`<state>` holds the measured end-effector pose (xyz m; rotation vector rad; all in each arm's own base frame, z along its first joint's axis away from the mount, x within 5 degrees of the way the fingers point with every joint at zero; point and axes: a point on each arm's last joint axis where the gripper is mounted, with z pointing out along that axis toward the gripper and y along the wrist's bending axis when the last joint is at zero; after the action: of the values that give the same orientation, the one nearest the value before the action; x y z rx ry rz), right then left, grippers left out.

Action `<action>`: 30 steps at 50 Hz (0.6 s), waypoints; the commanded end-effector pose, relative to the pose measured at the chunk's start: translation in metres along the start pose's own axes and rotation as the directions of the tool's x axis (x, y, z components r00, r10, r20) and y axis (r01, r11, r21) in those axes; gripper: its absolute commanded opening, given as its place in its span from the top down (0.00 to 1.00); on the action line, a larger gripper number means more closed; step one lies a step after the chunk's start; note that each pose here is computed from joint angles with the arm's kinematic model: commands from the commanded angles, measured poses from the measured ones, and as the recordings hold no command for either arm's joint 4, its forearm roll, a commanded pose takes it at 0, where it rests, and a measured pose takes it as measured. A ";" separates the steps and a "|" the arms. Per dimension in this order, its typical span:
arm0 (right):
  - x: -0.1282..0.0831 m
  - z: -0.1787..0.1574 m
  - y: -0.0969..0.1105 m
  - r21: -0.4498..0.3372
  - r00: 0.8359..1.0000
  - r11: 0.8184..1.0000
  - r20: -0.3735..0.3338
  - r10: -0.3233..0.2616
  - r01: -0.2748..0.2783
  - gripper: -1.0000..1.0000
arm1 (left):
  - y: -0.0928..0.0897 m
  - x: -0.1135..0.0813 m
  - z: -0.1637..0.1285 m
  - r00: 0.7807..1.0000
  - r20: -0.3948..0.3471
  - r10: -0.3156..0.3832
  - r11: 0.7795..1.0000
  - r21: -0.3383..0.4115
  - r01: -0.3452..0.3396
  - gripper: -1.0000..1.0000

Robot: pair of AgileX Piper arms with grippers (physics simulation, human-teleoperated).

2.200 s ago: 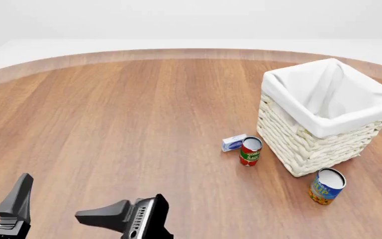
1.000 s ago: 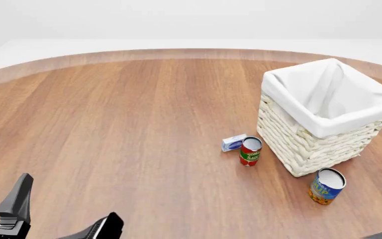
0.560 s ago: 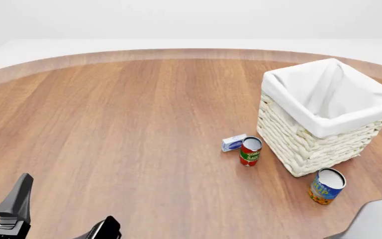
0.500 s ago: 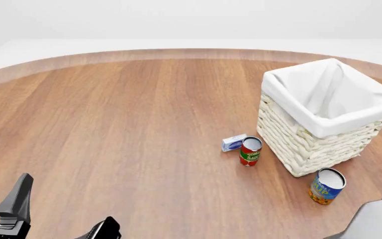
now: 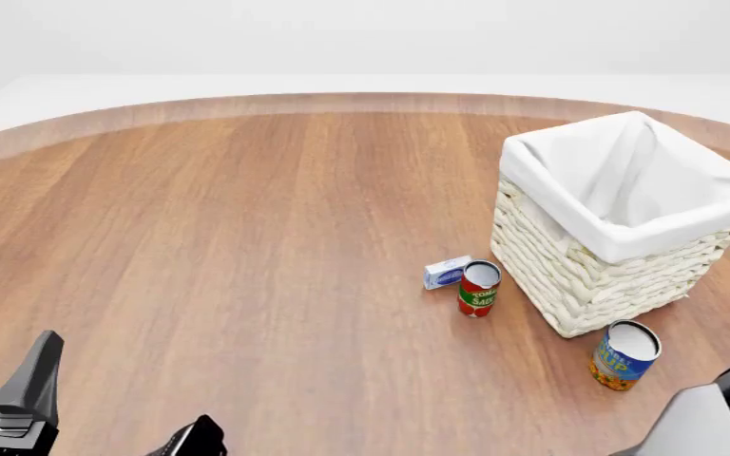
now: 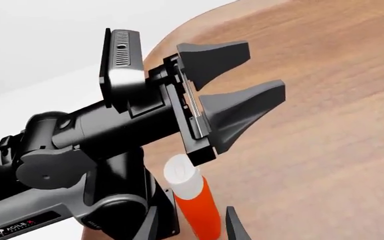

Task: Pick up the ketchup, and put it in the basket.

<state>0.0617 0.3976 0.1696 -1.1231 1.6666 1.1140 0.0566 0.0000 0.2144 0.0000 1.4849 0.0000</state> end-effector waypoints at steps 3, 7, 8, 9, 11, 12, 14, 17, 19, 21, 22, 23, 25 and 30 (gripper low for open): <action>-0.003 0.007 -0.002 0.006 1.000 1.000 0.006 0.004 -0.004 0.00 | 0.000 0.000 0.000 1.000 0.000 0.000 1.000 0.000 0.000 0.00; -0.003 0.007 -0.002 0.006 1.000 1.000 0.006 0.004 -0.004 0.00 | 0.000 0.000 0.000 1.000 0.000 0.000 1.000 0.000 0.000 0.00; -0.001 0.011 -0.002 0.004 1.000 1.000 0.002 0.004 -0.004 0.00 | 0.000 0.000 0.000 1.000 0.000 0.000 1.000 0.000 0.000 0.00; -0.001 0.011 -0.001 0.004 1.000 1.000 0.001 0.003 -0.003 0.00 | 0.000 0.000 0.000 1.000 0.000 0.000 1.000 0.000 0.000 0.00; -0.001 0.012 -0.001 0.003 1.000 1.000 0.000 0.005 -0.005 0.00 | 0.000 0.000 0.000 1.000 0.000 0.000 1.000 0.000 0.000 0.00; -0.001 0.012 -0.001 0.002 1.000 1.000 0.000 0.005 -0.005 0.00 | 0.000 0.000 0.000 1.000 0.000 0.000 1.000 0.000 0.000 0.00; -0.001 0.014 -0.001 0.004 1.000 1.000 0.000 0.003 -0.003 0.00 | 0.000 0.000 0.000 1.000 0.000 0.000 1.000 0.000 0.000 0.00; -0.001 0.015 -0.002 0.005 1.000 1.000 0.000 0.002 -0.002 0.00 | 0.000 0.000 0.000 1.000 0.000 0.000 1.000 0.000 0.000 0.00; 0.002 0.018 -0.003 0.006 1.000 1.000 -0.007 0.001 -0.001 0.00 | 0.000 0.000 0.000 1.000 0.000 0.000 1.000 0.000 0.000 0.00; 0.002 0.019 -0.001 0.004 1.000 1.000 -0.007 0.003 -0.003 0.00 | 0.000 0.000 0.000 1.000 0.000 0.000 1.000 0.000 0.000 0.00; 0.001 0.019 0.000 0.002 1.000 1.000 -0.008 0.003 -0.003 0.00 | 0.000 0.000 0.000 1.000 0.000 0.000 1.000 0.000 0.000 0.00; 0.001 0.020 0.001 0.000 1.000 1.000 -0.008 0.002 -0.002 0.00 | 0.000 0.000 0.000 1.000 0.000 0.000 1.000 0.000 0.000 0.00; 0.000 0.020 0.002 -0.003 1.000 1.000 -0.008 0.001 -0.001 0.00 | 0.000 0.000 0.000 1.000 0.000 0.000 1.000 0.000 0.000 0.00; 0.000 0.023 0.003 -0.006 1.000 1.000 -0.006 0.001 -0.001 0.00 | 0.000 0.000 0.000 1.000 0.000 0.000 1.000 0.000 0.000 0.00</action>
<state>0.0638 0.4144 0.1650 -1.1254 1.6717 1.1132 0.0566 0.0000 0.2144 0.0000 1.4849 0.0000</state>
